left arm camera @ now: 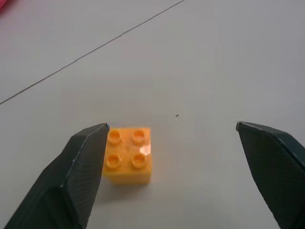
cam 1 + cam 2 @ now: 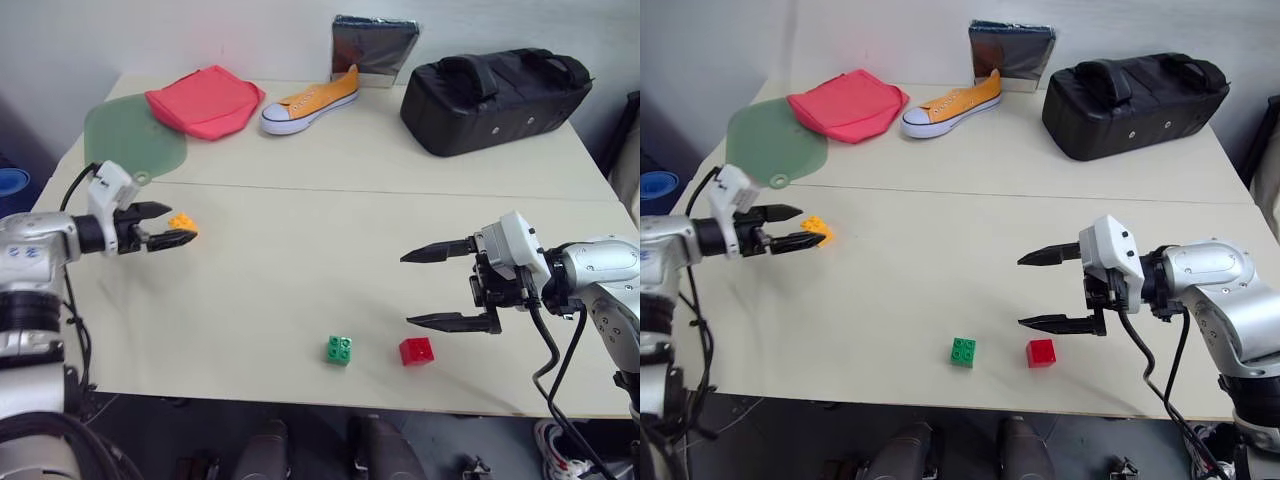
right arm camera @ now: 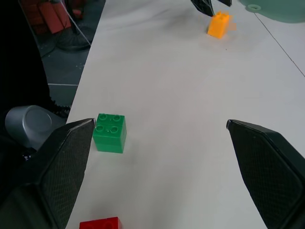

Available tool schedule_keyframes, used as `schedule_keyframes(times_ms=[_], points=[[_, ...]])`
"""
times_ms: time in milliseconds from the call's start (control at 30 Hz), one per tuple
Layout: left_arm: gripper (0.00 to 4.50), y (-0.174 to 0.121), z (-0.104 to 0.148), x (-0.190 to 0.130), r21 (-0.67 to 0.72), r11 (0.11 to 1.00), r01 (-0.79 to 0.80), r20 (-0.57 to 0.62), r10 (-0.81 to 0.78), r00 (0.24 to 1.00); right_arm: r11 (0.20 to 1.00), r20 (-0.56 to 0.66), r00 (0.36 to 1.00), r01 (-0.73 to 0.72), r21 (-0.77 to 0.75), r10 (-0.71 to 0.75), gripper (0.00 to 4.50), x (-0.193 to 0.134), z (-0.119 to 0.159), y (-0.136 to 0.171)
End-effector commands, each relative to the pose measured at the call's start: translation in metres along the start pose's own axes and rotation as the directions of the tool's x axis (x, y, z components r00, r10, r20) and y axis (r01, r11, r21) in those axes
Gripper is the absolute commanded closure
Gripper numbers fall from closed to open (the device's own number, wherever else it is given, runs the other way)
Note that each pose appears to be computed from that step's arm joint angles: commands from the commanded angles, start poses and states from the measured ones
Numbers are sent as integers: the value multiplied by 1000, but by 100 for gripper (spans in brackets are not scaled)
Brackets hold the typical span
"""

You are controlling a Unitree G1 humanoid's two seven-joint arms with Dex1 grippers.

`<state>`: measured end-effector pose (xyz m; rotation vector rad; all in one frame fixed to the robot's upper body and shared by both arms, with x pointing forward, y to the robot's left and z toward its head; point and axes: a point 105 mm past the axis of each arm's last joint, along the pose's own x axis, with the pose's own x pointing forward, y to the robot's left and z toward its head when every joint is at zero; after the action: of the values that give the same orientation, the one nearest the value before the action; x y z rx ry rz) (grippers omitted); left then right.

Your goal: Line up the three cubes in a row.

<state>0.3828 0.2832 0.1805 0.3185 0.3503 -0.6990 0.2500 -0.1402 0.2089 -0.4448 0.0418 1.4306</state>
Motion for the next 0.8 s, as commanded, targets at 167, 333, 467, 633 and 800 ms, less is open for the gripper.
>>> schedule_keyframes(times_ms=[167, 333, 467, 633, 800], points=[[1, 17, -8, 8, 20, 997, -70, -80, 72, 994, 998, 20, 998, 53, -23, -52, 0, -7, 13, 4], [1, 19, -6, 16, 6, 997, -83, -69, 83, 994, 997, 22, 997, 72, -19, -72, 0, -8, 14, 4], [1, 16, 0, 17, 11, 998, -59, -39, 59, 997, 997, 18, 996, 82, -12, -82, 0, -9, 14, 4], [1, 19, 1, 14, 20, 997, -74, -29, 75, 997, 997, 14, 997, 81, -6, -81, 0, -7, 11, 6], [1, 21, -6, 13, -23, 995, -95, -58, 94, 994, 997, 20, 996, 82, -12, -82, 0, -7, 12, 5]])
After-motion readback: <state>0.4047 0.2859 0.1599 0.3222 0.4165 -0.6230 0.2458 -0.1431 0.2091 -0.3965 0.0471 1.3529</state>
